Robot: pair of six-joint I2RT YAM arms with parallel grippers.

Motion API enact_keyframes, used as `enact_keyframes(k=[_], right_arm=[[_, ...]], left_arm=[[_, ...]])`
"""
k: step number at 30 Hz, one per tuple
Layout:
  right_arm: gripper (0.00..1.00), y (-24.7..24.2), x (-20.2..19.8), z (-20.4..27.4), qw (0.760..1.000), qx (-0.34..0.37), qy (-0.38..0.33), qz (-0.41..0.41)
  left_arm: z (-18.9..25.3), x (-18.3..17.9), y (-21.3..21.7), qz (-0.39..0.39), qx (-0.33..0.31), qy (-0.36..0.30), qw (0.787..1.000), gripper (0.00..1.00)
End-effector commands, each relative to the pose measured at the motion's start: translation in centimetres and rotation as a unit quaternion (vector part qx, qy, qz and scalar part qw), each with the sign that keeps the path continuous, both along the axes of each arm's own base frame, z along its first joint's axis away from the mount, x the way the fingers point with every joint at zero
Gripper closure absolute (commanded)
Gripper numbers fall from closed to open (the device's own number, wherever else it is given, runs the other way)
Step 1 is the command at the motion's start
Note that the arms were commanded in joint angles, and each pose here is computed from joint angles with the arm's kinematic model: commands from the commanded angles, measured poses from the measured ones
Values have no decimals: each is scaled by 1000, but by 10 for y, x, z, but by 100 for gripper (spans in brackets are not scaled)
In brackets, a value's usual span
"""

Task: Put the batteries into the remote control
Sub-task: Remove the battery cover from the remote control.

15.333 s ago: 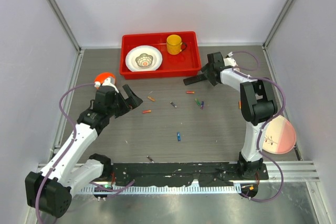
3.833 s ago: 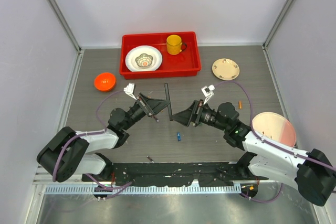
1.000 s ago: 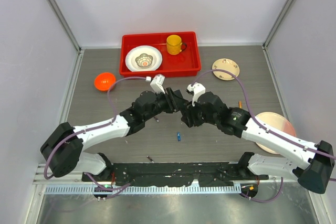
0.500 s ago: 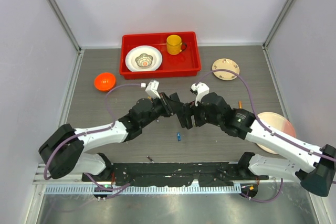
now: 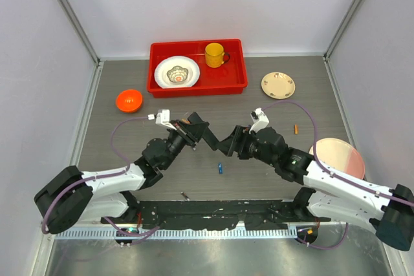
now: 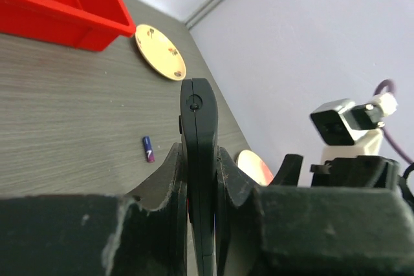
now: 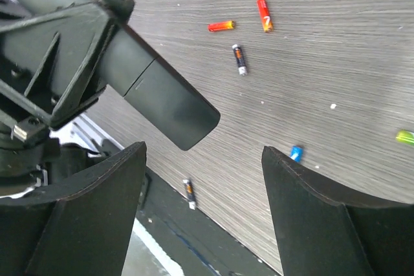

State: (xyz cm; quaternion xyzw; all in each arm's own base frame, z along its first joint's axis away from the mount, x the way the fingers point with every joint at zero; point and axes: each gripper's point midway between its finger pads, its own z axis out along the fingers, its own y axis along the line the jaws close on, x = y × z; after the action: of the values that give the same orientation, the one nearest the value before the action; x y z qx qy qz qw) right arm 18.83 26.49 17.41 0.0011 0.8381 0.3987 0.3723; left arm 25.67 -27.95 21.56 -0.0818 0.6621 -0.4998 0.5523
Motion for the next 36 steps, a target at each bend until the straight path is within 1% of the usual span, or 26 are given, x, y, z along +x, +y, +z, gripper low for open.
enact_keyframes(k=[1,3,8,9,11,14,19,22,28,36], right_arm=[[22,26,15,52,987,158,-3,-24],[22,32,18,55,983,183,-6,-23],[22,44,28,57,976,218,6,-23],[21,49,26,49,976,215,18,-11],[21,53,27,54,972,235,20,-5],[22,60,30,54,969,247,25,2],[25,65,34,52,969,246,30,3],[28,65,36,51,969,246,29,1],[37,64,37,49,969,245,29,1],[55,65,37,46,971,236,26,6]], left_arm=[[46,3,23,48,-49,-78,995,100],[48,2,27,56,-50,-84,994,100],[47,0,34,63,-46,-91,993,100],[49,-1,35,65,-48,-93,992,100],[49,-2,35,64,-46,-95,992,100],[50,-3,37,65,-47,-97,992,100],[49,-4,38,64,-47,-97,992,100],[50,-4,38,64,-50,-97,992,100],[49,-4,38,64,-49,-96,992,100],[49,-4,37,64,-48,-96,992,100]])
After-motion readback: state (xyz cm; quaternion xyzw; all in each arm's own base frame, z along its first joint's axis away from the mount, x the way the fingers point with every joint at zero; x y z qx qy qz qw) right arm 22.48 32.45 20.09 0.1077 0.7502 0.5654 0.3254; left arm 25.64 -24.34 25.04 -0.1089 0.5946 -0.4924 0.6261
